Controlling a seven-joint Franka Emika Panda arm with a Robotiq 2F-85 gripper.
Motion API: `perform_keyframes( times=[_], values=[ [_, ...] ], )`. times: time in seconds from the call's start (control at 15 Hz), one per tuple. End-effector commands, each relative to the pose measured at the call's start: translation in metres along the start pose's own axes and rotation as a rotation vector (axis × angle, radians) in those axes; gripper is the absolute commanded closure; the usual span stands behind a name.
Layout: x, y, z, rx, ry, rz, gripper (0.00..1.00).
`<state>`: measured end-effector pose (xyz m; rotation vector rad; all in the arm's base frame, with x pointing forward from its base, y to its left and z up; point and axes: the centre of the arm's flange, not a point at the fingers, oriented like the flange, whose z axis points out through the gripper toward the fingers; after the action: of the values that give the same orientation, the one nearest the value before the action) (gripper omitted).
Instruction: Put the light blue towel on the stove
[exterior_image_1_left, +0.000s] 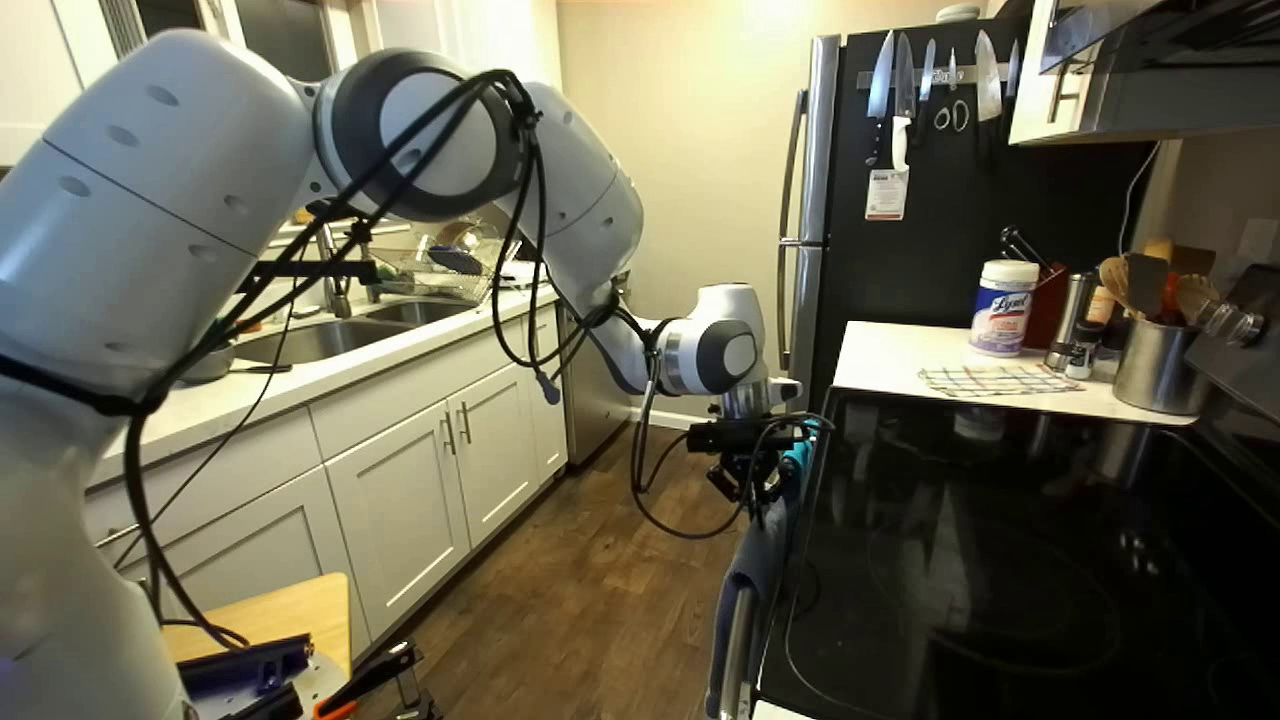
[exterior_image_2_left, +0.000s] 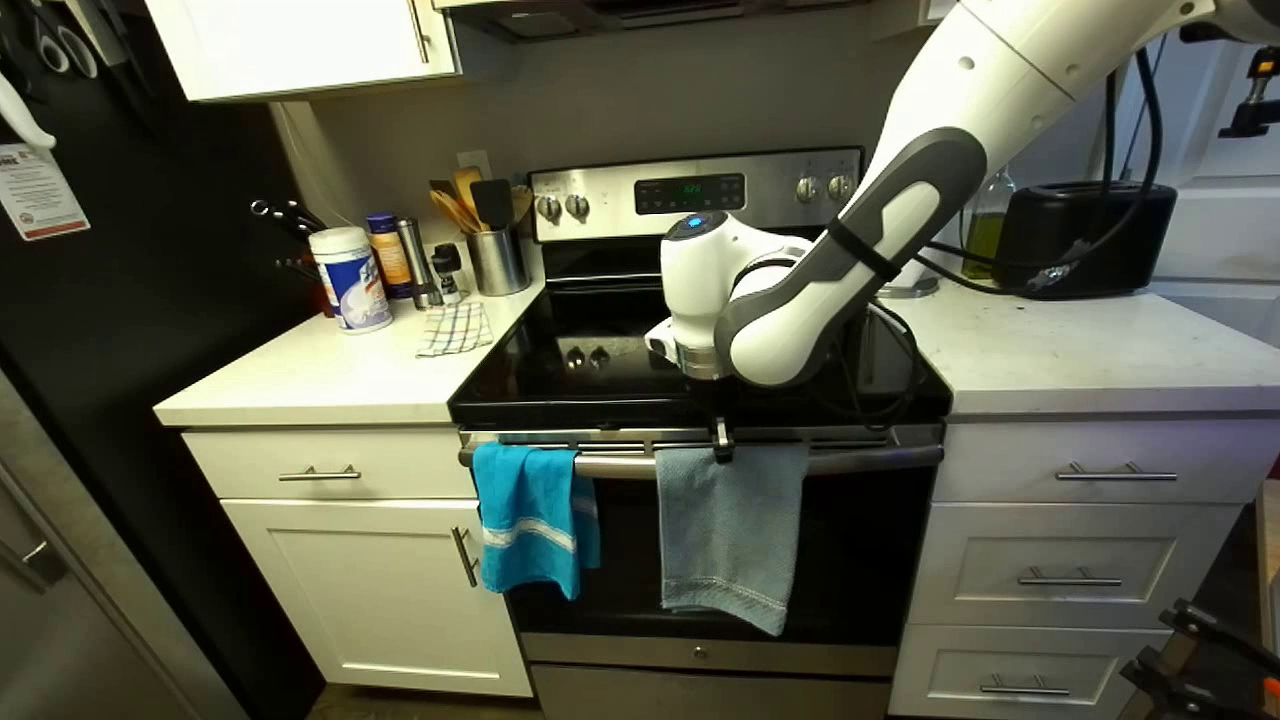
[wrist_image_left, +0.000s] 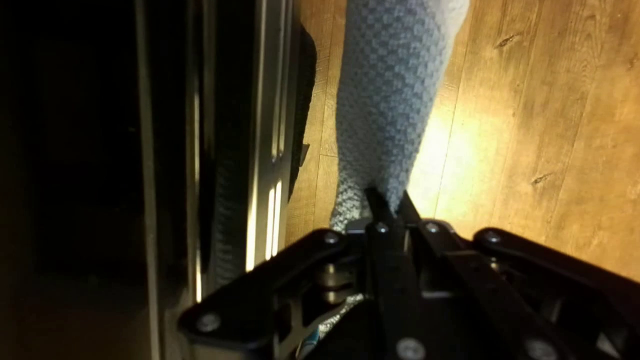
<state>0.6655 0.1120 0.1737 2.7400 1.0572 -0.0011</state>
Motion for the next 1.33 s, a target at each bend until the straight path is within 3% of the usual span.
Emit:
perform_keyframes(
  times=[0.0,0.47,1.27],
  values=[
    [-0.007,-0.004,-0.002,-0.008,0.027,0.017,0.99],
    [-0.015,0.003,-0.015,0.003,0.052,0.034,0.99],
    [-0.047,0.035,-0.087,0.046,0.159,0.128,0.99]
  ],
)
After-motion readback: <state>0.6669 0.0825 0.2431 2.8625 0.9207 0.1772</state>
